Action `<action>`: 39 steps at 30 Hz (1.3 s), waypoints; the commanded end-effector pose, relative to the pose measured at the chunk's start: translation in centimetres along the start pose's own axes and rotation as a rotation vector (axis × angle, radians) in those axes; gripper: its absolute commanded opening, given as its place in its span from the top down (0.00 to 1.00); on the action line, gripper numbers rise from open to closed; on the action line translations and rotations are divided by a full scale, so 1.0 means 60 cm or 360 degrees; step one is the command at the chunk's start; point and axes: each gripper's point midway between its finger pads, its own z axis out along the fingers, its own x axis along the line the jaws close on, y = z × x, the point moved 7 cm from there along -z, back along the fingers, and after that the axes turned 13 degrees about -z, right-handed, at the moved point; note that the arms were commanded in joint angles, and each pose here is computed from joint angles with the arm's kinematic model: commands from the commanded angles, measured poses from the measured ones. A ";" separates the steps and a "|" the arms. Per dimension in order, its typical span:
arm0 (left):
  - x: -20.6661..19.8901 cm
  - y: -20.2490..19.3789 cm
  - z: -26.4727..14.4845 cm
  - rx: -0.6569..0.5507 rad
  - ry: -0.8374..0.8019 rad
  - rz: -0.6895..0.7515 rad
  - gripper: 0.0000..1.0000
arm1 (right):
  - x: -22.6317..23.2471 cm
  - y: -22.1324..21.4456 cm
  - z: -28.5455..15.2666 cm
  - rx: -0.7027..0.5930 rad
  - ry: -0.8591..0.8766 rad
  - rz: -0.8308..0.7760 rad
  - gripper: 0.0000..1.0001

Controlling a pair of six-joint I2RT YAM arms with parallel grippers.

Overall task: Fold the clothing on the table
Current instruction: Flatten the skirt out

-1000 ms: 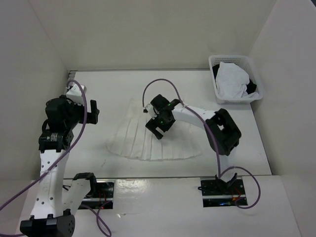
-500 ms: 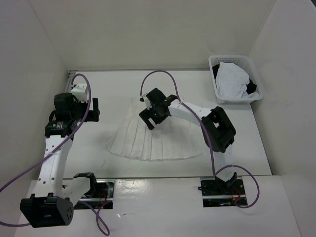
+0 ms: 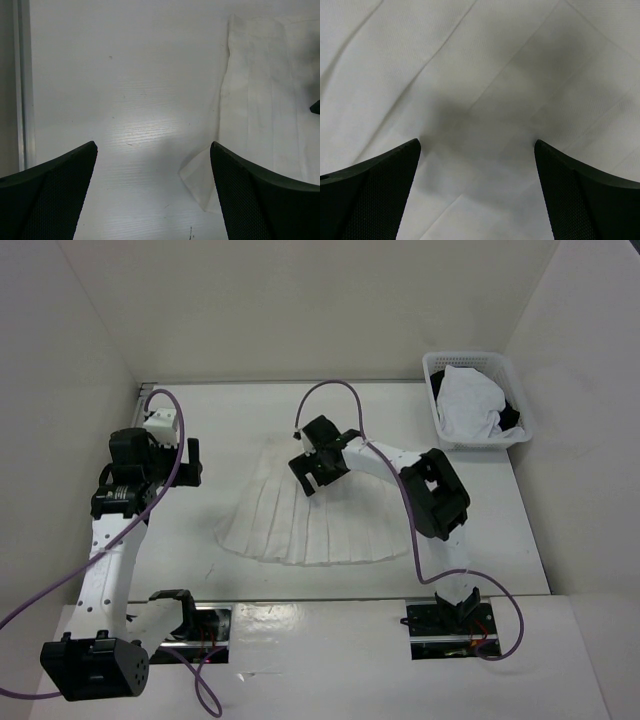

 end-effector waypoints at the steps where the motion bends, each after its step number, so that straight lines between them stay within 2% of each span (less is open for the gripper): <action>1: 0.002 0.011 0.002 -0.0044 0.0027 -0.0032 0.01 | 0.000 0.026 -0.013 -0.0067 0.0030 -0.0059 0.01; 23: 0.004 0.008 0.010 -0.0015 0.0031 -0.0035 0.01 | 0.009 -0.034 0.019 0.0293 0.0183 -0.0203 0.01; 30: 0.005 0.008 0.010 -0.0017 0.0046 -0.0035 0.01 | 0.043 -0.052 0.015 0.0379 0.0340 -0.0355 0.01; 34: 0.006 0.006 0.014 -0.0003 0.0048 -0.0037 0.01 | 0.057 -0.069 0.019 0.0485 0.0333 -0.0426 0.01; 39: 0.006 0.006 0.014 -0.0003 0.0048 -0.0037 0.01 | 0.074 -0.071 0.012 0.0493 0.0355 -0.0496 0.01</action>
